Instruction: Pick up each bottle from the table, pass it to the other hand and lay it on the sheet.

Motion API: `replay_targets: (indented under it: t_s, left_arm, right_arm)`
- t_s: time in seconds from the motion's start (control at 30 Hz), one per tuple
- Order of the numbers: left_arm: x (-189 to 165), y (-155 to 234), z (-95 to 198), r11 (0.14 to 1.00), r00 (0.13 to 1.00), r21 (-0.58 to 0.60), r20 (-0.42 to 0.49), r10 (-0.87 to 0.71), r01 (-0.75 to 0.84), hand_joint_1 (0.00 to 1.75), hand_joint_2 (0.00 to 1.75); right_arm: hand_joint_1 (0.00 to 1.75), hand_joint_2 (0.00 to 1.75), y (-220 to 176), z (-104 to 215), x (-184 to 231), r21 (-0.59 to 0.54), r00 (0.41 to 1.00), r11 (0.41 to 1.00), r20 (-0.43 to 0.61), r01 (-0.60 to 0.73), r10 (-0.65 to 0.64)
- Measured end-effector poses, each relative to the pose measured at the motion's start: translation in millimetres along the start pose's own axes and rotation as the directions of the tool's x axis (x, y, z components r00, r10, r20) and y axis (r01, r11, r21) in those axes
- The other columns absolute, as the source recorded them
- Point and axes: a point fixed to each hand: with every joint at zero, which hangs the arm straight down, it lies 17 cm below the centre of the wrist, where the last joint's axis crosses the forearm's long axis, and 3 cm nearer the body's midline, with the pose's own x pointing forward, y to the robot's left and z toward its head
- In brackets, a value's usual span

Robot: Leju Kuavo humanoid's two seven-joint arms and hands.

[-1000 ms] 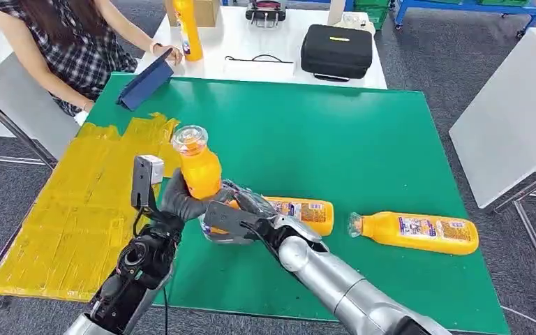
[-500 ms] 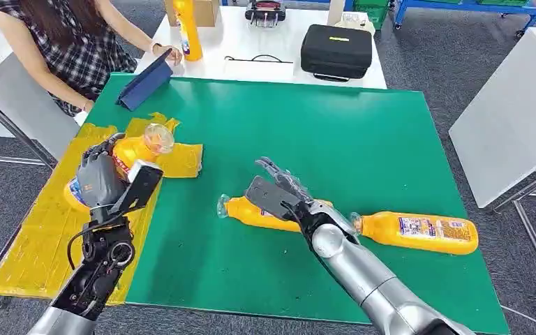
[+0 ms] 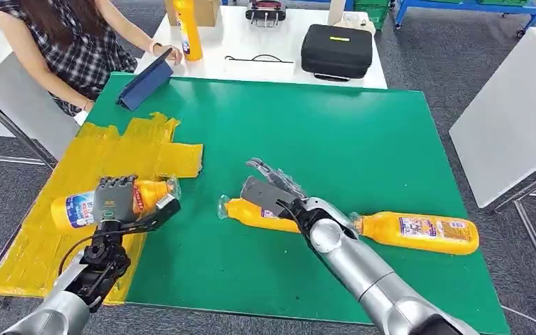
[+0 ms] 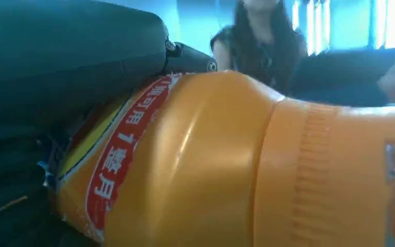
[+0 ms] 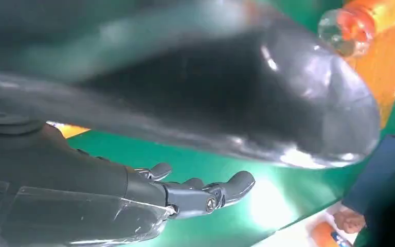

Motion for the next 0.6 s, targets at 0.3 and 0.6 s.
replay_targets:
  t_s: [0.3, 0.6]
  left_arm:
    - [5.5, -15.1, -2.3, 0.997, 0.999, -0.079, 0.051, 0.012, -0.008, 0.0, 0.0]
    - [35.8, 5.5, 9.3, 0.982, 0.969, 0.076, 0.188, 0.159, -0.175, 0.0, 0.0]
  right_arm:
    - [0.0, 0.0, 6.7, 0.5, -3.7, 0.02, 1.0, 1.0, -0.008, 0.0, 0.0]
    - [0.0, 0.0, 12.7, 1.4, -16.5, 0.044, 0.998, 0.999, -0.052, -0.03, 0.032]
